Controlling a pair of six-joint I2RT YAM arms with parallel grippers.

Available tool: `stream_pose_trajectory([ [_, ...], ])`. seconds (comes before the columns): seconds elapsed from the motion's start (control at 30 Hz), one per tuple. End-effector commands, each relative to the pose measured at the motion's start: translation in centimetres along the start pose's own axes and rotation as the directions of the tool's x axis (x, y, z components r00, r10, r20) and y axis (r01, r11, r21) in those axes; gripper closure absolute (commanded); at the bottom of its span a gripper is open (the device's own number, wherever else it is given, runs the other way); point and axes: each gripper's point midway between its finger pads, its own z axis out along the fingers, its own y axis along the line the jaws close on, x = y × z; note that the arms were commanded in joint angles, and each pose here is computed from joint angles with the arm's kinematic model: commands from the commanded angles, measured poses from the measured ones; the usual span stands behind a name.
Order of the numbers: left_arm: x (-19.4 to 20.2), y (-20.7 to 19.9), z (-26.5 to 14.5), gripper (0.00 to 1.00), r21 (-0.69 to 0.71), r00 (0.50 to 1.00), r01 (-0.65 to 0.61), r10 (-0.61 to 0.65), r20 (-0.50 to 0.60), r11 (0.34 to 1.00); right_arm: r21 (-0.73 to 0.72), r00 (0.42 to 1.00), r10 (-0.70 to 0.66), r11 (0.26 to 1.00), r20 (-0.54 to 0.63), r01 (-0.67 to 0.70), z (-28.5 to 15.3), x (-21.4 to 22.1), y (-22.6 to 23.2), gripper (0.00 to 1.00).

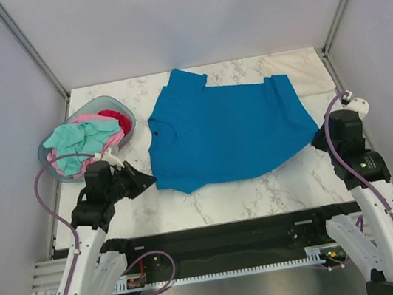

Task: Fold and stack the t-shirts
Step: Flatten the tshirt out

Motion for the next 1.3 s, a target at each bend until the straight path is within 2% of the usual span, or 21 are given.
stream_pose_trajectory([
  [0.0, 1.5, 0.1, 0.4, 0.98, 0.033, 0.998, 0.055, -0.054, -0.044, 0.998, 0.089, 0.980, 0.168, 0.983, -0.106, -0.159, 0.2, 4.7, -1.7, 1.00],
  [0.1, 1.4, -0.2, 0.6, 0.98, 0.038, 0.997, 0.047, -0.045, -0.064, 0.998, 0.121, 0.969, 0.211, 0.973, -0.132, -0.195, 0.0, 6.5, -2.4, 1.00],
  [0.3, 1.1, -1.0, 0.8, 0.98, 0.054, 0.995, 0.036, -0.030, -0.100, 0.998, 0.143, 0.961, 0.258, 0.960, -0.099, -0.242, -0.8, 5.9, -2.9, 1.00],
  [0.57, -1.1, -2.3, -0.8, 0.98, 0.043, 1.000, -0.011, 0.012, -0.027, 0.999, 0.132, 0.967, 0.253, 0.960, -0.026, -0.247, -1.9, 3.7, -3.0, 1.00],
  [0.7, -4.1, -4.5, -2.5, 0.98, 0.047, 0.997, -0.056, 0.053, 0.060, 0.997, -0.022, 0.975, 0.220, 0.975, 0.036, -0.219, -3.5, -0.3, -0.3, 1.00],
  [0.77, -7.2, -7.3, -4.7, 0.98, 0.077, 0.983, -0.111, 0.098, 0.155, 0.991, -0.108, 0.969, 0.221, 0.972, 0.114, -0.209, -5.2, -4.4, 1.5, 1.00],
  [0.9, -13.0, -13.5, -10.2, 0.98, 0.123, 0.929, -0.207, 0.156, 0.334, 0.971, -0.226, 0.942, 0.242, 0.956, 0.232, -0.189, -9.3, -11.3, 4.2, 1.00],
  [0.93, -15.1, -16.4, -13.1, 0.98, 0.157, 0.895, -0.249, 0.165, 0.415, 0.956, -0.261, 0.937, 0.248, 0.948, 0.246, -0.183, -10.3, -12.5, 4.9, 1.00],
  [1.0, -16.6, -19.1, -16.3, 0.98, 0.194, 0.862, -0.273, 0.150, 0.484, 0.942, -0.333, 0.911, 0.276, 0.928, 0.305, -0.170, -13.4, -15.8, 6.0, 1.00],
  [1.03, -17.7, -21.6, -19.8, 0.98, 0.231, 0.818, -0.316, 0.141, 0.557, 0.920, -0.360, 0.904, 0.286, 0.919, 0.319, -0.163, -14.5, -16.6, 6.3, 1.00],
  [1.1, -18.4, -23.7, -23.1, 0.98, 0.261, 0.779, -0.342, 0.117, 0.615, 0.903, -0.433, 0.872, 0.321, 0.890, 0.369, -0.144, -18.3, -18.8, 6.9, 1.00],
  [1.13, -18.7, -25.3, -26.4, 0.98, 0.280, 0.735, -0.376, 0.101, 0.670, 0.883, -0.447, 0.867, 0.328, 0.884, 0.376, -0.140, -19.4, -19.2, 6.8, 1.00],
  [1.17, -18.8, -25.9, -28.0, 0.98, 0.290, 0.718, -0.381, 0.084, 0.690, 0.878, -0.480, 0.841, 0.355, 0.867, 0.409, -0.132, -22.0, -20.2, 6.6, 1.00],
  [1.23, -18.6, -27.2, -31.7, 0.98, 0.303, 0.669, -0.408, 0.056, 0.741, 0.861, -0.502, 0.821, 0.379, 0.855, 0.427, -0.133, -24.2, -20.7, 6.2, 1.00],
  [1.27, -18.4, -27.4, -32.5, 0.98, 0.314, 0.663, -0.405, 0.039, 0.748, 0.859, -0.526, 0.795, 0.403, 0.841, 0.453, -0.127, -26.2, -21.2, 5.8, 1.00],
])
